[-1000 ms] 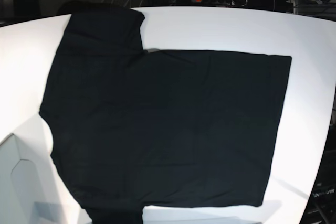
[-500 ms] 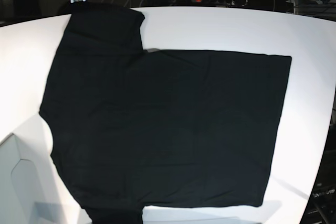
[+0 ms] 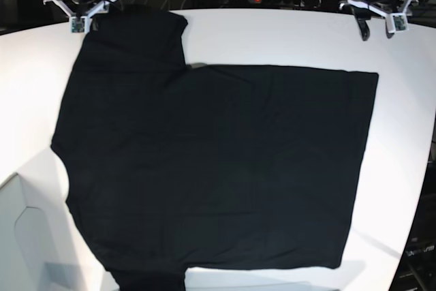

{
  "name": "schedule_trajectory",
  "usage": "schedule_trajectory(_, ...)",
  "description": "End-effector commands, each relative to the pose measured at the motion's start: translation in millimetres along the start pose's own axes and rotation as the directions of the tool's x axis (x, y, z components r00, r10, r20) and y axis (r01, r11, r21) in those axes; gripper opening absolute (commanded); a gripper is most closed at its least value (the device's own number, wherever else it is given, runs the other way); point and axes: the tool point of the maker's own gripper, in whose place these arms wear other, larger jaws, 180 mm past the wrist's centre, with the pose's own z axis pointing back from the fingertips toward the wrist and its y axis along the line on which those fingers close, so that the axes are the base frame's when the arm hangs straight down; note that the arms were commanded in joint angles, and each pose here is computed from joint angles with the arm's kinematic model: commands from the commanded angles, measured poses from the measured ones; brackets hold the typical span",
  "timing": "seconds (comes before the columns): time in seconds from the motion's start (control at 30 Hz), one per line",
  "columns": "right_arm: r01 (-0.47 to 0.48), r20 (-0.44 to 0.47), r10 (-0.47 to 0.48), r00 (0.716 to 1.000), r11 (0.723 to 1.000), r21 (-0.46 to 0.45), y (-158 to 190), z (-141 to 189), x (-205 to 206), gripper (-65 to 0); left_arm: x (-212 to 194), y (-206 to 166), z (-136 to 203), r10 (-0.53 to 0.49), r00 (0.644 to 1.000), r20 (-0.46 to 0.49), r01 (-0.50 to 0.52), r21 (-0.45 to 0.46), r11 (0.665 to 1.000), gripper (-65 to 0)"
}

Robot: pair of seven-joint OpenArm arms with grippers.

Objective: Fold the T-shirt properly
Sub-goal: 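Move both grippers down to the shoulder corners of the black T-shirt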

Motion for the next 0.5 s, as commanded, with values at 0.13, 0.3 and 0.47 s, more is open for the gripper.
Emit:
schedule_trajectory(0.13, 0.0, 0.068, 0.003, 0.998, 0.999, -0.038, -14, -6, 23, -38.6, 27, -1, -17, 0.016, 0.998, 0.062, -0.017, 0.007, 1.0, -26.1)
schedule_trajectory(0.3, 0.016, 0.005, -0.016, 1.0, 0.999, -0.044, -14, -26, 16, -37.4, 44, -6, -35, 0.043, 0.996, 0.074, -0.044, 0.004, 0.999, -25.6)
schedule_trajectory(0.47, 0.026, -0.037, -0.028, 0.999, 0.999, -0.045, -13, -35, 13, -37.4, 57, -10, -47, 0.06, 0.995, 0.074, -0.06, 0.001, 0.998, -25.5)
